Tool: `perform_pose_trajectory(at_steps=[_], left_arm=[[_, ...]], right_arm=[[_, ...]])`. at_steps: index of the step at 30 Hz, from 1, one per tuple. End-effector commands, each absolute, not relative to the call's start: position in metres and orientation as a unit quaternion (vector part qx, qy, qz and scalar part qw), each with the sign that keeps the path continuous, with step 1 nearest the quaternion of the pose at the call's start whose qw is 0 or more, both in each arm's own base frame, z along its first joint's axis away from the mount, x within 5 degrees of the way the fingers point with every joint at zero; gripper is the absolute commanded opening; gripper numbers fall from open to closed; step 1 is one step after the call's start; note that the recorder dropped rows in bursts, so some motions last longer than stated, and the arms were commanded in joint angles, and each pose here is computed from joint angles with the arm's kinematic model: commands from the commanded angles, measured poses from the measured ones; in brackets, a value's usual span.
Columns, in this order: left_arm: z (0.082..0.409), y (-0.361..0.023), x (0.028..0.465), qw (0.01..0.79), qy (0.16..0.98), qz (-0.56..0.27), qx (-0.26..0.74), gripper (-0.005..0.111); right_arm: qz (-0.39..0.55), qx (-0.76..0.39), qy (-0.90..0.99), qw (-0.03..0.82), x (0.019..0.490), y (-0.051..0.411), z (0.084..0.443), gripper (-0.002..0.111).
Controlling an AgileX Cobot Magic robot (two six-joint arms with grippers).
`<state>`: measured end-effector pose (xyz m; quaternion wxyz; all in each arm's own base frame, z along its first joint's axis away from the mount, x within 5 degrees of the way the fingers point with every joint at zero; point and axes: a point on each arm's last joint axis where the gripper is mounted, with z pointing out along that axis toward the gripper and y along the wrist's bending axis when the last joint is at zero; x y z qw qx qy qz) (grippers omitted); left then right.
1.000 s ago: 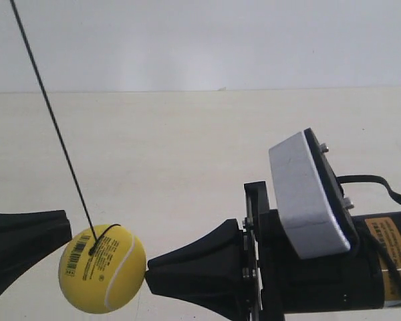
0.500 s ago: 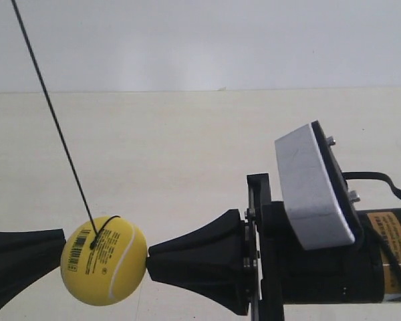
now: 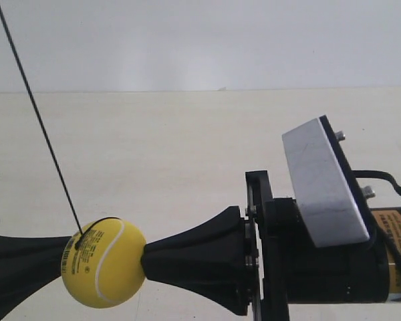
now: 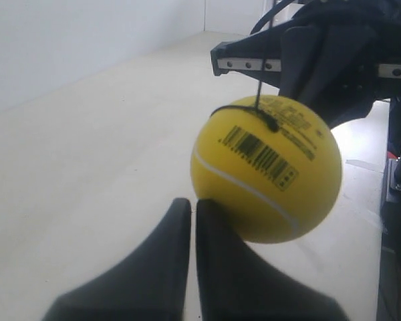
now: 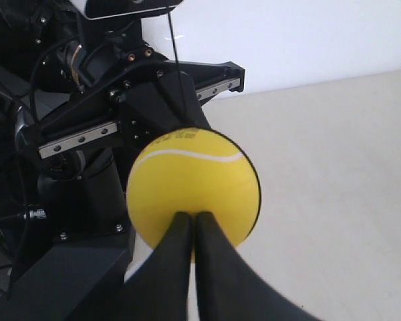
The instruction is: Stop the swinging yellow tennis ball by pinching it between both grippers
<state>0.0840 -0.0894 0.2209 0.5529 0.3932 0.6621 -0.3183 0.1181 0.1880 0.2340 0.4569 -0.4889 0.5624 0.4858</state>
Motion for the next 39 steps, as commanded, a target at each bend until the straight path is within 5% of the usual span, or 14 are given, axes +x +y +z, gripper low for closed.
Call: perform_pose_trajectory(at_steps=[1, 39], left_arm=[[0.2246, -0.0956, 0.0734, 0.545, 0.622, -0.365, 0.428, 0.005], [0.2238, -0.095, 0.0746, 0.546, 0.626, -0.357, 0.428, 0.005]], right_arm=[[0.486, -0.479, 0.562, 0.468, 0.1203, 0.1885, 0.2375, 0.0], [0.471, -0.484, 0.574, 0.463, 0.1219, 0.188, 0.2341, 0.0]])
